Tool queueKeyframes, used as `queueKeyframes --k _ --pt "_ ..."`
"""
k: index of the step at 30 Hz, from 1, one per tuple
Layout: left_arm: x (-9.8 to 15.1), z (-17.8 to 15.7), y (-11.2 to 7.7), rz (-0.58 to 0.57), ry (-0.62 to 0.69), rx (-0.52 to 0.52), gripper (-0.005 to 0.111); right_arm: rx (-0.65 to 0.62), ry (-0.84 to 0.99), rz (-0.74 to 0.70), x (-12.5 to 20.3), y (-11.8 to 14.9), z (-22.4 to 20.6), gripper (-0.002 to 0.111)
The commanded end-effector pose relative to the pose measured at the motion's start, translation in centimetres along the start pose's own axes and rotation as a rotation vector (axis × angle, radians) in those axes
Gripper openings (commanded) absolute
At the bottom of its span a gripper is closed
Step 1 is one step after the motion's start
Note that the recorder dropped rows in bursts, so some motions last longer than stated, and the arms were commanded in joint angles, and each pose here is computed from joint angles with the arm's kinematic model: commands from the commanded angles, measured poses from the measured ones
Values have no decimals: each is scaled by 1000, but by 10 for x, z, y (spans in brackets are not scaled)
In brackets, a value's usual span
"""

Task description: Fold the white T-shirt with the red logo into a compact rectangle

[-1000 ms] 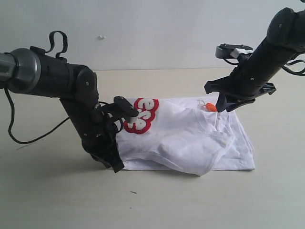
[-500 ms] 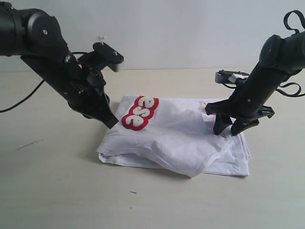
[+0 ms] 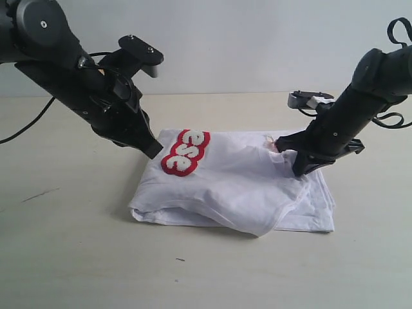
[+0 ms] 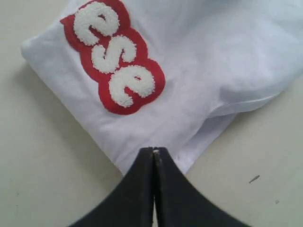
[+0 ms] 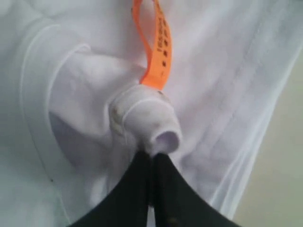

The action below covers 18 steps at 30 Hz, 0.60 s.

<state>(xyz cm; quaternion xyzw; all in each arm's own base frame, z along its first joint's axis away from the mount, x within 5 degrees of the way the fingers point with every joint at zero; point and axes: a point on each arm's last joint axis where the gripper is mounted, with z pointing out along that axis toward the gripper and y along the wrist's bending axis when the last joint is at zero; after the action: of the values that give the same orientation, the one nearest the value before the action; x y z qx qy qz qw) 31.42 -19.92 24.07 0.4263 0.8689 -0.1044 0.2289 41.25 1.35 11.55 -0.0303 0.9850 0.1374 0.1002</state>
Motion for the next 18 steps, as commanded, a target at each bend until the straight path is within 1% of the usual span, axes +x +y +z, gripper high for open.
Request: queueKeyframes --k 1,4,9,11,13,18 --pt "-1 -1 1 -11 -18 -2 0 19 -60 -44 -5 4 -19 0" --pt "-1 -1 1 -11 -18 -2 0 39 -135 -86 -11 7 -34 0" --pt "-1 0 1 -12 -22 -5 0 123 -366 -189 -27 13 -75 0" --pt "-1 0 1 -12 -22 -5 0 159 -433 -208 -32 13 -85 0" --pt "-2 0 1 -12 -25 -7 0 195 -447 -233 -33 12 -91 0" --pt "-3 0 2 -10 -38 -17 0 261 -468 -231 -32 10 -105 0"
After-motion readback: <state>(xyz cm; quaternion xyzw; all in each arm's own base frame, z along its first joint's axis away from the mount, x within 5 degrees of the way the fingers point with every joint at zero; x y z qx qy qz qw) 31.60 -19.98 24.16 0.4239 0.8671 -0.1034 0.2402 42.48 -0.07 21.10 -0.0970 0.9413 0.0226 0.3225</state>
